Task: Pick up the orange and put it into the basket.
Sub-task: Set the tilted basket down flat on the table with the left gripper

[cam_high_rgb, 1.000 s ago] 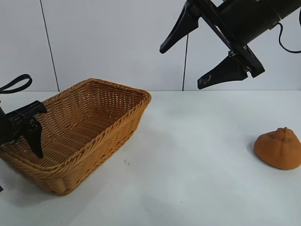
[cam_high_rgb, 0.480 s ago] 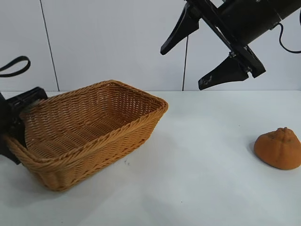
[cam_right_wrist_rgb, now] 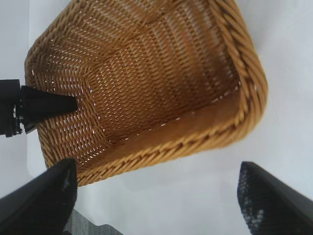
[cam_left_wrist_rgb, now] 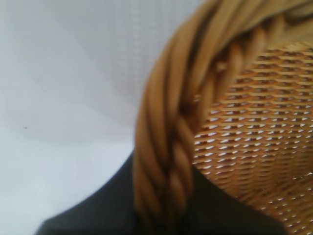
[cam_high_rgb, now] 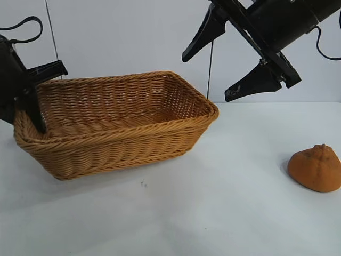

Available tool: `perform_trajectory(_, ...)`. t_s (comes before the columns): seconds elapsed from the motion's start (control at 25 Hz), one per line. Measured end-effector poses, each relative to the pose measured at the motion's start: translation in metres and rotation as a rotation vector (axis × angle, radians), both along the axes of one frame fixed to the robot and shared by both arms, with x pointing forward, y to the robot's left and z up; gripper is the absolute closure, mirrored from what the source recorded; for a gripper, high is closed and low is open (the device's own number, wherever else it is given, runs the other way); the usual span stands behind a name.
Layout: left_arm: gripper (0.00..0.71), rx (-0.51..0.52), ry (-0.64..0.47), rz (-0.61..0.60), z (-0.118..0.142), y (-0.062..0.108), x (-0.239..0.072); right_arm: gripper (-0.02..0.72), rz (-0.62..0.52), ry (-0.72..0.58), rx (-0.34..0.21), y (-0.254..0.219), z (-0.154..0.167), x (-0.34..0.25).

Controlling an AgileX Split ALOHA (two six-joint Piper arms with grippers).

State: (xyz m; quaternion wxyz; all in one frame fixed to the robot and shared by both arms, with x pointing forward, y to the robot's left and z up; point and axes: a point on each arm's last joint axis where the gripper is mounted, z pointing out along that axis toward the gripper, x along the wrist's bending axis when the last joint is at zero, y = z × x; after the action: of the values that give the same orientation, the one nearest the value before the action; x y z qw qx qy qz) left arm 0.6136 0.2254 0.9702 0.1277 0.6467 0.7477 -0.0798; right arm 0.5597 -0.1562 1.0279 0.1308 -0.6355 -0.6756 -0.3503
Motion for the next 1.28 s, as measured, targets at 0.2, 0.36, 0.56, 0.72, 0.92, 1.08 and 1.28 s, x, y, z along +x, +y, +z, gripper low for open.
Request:
perform_trajectory(0.2, 0.625, -0.016, -0.011, -0.049, -0.001, -0.002, 0.0, 0.093, 0.0, 0.0, 0.0, 0.0, 0.0, 0.0)
perform_trajectory(0.36, 0.625, -0.061, 0.016, -0.055, -0.012, -0.006, 0.003, 0.093, 0.0, 0.0, 0.0, 0.0, 0.0, 0.0)
perform_trajectory(0.56, 0.625, -0.053, 0.06, -0.062, -0.042, -0.007, 0.01, 0.093, 0.0, 0.0, 0.0, 0.0, 0.0, 0.0)
perform_trajectory(0.72, 0.625, -0.041, 0.052, -0.067, -0.061, -0.007, 0.015, 0.093, 0.0, 0.0, 0.0, 0.0, 0.0, 0.0)
perform_trajectory(0.92, 0.572, -0.045, 0.044, -0.066, -0.062, -0.007, 0.016, 0.093, 0.0, 0.0, 0.0, 0.0, 0.0, 0.0)
perform_trajectory(1.08, 0.314, -0.057, 0.05, -0.061, -0.061, -0.008, 0.016, 0.093, 0.0, 0.0, 0.0, 0.0, 0.0, 0.0)
perform_trajectory(1.28, 0.197, -0.059, 0.075, -0.109, -0.044, -0.009, 0.019, 0.093, 0.0, 0.0, 0.0, 0.0, 0.0, 0.0)
